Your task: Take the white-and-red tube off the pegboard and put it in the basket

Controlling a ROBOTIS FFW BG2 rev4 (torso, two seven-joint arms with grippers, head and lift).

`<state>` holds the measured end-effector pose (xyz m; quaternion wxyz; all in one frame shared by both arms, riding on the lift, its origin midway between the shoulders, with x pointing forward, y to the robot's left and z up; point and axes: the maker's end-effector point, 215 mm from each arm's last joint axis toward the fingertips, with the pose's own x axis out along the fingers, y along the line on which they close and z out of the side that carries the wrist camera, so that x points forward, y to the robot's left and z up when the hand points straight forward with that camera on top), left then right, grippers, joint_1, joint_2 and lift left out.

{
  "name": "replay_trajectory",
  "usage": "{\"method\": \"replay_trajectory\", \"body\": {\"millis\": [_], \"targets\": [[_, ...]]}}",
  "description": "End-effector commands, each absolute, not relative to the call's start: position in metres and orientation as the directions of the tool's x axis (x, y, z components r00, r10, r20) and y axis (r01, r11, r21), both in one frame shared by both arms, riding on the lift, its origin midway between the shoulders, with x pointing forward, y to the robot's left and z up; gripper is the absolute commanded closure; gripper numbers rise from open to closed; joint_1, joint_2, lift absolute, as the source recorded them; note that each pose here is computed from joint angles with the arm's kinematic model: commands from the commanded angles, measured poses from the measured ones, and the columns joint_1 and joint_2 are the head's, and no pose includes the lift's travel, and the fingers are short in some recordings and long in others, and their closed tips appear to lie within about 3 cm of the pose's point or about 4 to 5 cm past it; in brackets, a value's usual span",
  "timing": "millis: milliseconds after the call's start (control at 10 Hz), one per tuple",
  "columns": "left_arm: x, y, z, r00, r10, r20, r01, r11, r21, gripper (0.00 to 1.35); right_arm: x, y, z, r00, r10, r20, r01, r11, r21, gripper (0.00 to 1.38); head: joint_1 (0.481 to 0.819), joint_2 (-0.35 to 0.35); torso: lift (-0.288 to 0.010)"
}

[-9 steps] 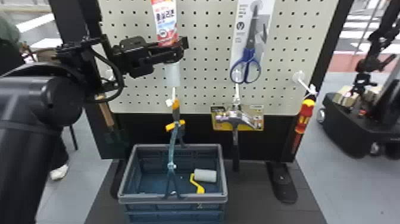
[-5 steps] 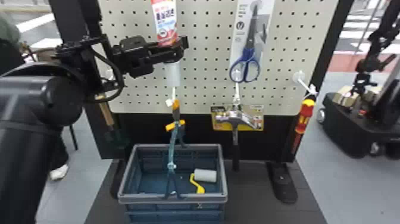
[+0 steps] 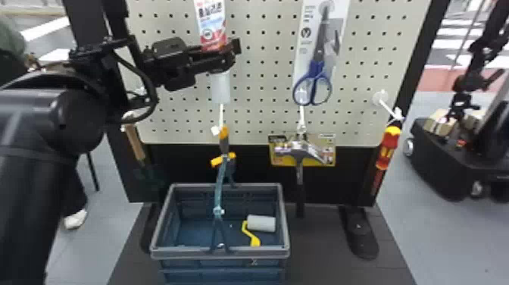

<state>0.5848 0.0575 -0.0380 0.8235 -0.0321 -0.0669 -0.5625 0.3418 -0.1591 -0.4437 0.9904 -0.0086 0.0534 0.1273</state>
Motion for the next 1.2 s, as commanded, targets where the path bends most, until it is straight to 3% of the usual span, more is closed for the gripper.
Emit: {"method": "replay_trajectory", "body": {"millis": [0, 600, 1100], "targets": [[0.583, 0.056, -0.029, 0.354, -0.923, 0.149, 0.93, 0.364, 0.044, 1.07, 0.341, -0.159, -0.446, 0.961, 0.252, -0.114, -0.254, 0.967, -0.004, 0.31, 0.549, 0.0, -0.1], [0.582, 0.085, -0.055, 0.43, -0.889, 0.156, 0.899, 0.437, 0.015, 1.07, 0.34, -0.16, -0.448, 0.96, 0.254, -0.117, -0.257, 0.966, -0.007, 0.31, 0.549, 0.0, -0.1], [0.581, 0.139, -0.142, 0.573, -0.8, 0.179, 0.818, 0.546, -0.181, 1.07, 0.339, -0.158, -0.451, 0.959, 0.254, -0.123, -0.256, 0.967, -0.005, 0.31, 0.549, 0.0, -0.1]]}}
